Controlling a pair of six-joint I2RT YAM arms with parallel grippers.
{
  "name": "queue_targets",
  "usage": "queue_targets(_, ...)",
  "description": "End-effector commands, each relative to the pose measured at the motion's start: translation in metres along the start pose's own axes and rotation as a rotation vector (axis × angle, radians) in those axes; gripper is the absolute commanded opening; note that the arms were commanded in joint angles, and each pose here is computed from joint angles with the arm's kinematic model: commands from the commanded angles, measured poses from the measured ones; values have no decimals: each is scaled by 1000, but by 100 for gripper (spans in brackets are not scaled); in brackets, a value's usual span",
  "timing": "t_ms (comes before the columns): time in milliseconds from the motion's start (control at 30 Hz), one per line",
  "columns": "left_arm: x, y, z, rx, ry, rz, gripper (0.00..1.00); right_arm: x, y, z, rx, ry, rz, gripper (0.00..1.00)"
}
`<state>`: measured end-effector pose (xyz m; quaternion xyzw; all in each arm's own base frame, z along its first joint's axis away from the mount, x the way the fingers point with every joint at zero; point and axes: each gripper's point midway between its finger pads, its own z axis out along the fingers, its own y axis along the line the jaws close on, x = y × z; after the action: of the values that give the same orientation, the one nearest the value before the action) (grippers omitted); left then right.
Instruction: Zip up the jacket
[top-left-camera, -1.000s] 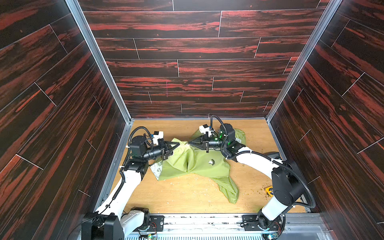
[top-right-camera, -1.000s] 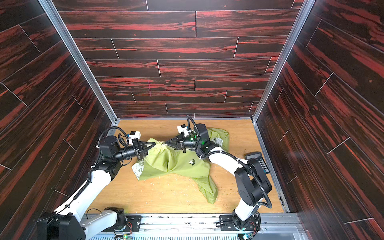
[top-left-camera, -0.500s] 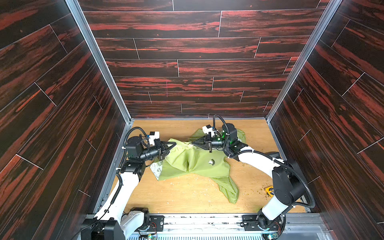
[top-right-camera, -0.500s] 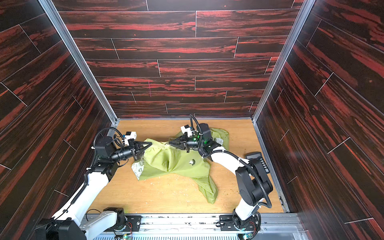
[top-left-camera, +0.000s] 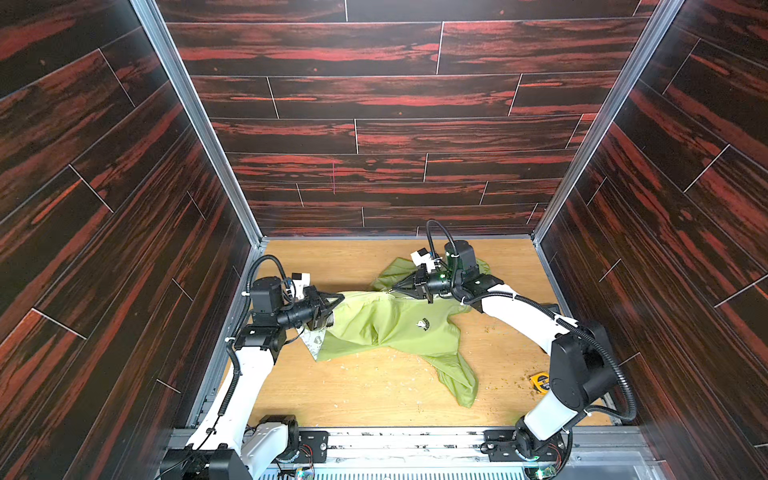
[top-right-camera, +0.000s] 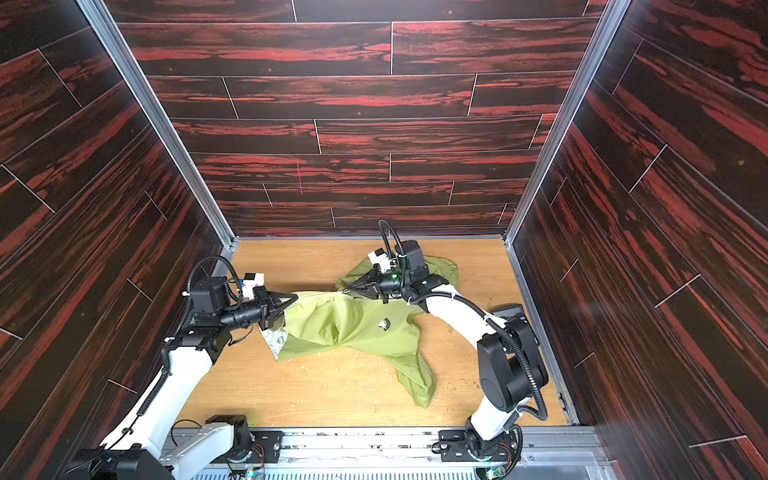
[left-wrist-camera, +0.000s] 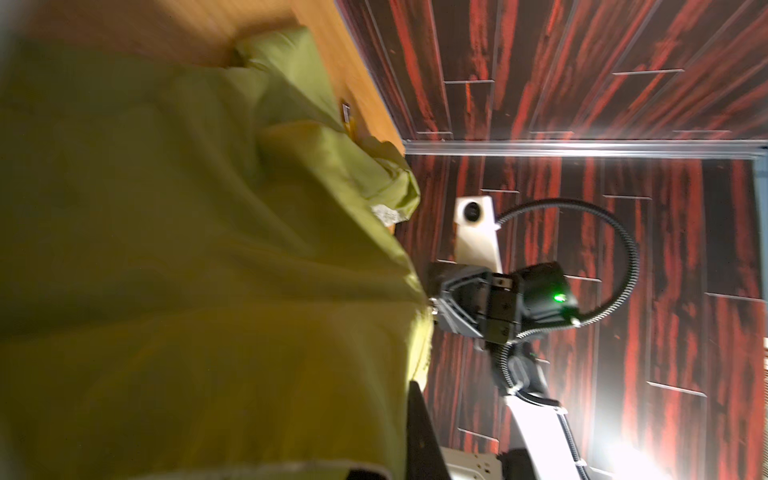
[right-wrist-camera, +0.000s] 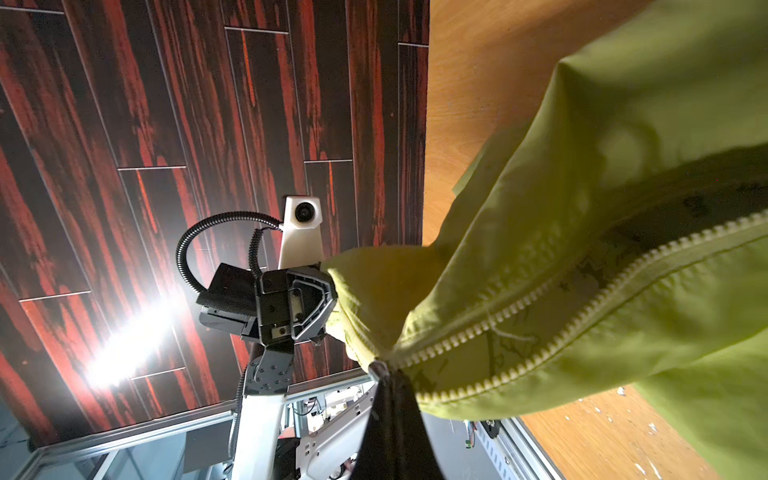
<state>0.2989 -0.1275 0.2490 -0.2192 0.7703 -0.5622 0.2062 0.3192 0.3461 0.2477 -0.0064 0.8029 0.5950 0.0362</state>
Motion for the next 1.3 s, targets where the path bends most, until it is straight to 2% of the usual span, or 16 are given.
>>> queue_targets(0, -13, -1, -11, -46, -85, 54, 0, -1, 8, -14, 42, -19, -57, 0)
queue_targets(300, -25, 10, -16, -114, -160, 65, 0, -12, 3, -21, 141, -28, -104, 0)
queue_targets(633, -41, 31, -31, -283, -276, 105, 0, -32, -6, -41, 272, -69, -154, 0)
queue_targets(1267, -48, 46, -51, -468, -313, 189, 0, -58, -29, -83, 434, -162, -166, 0)
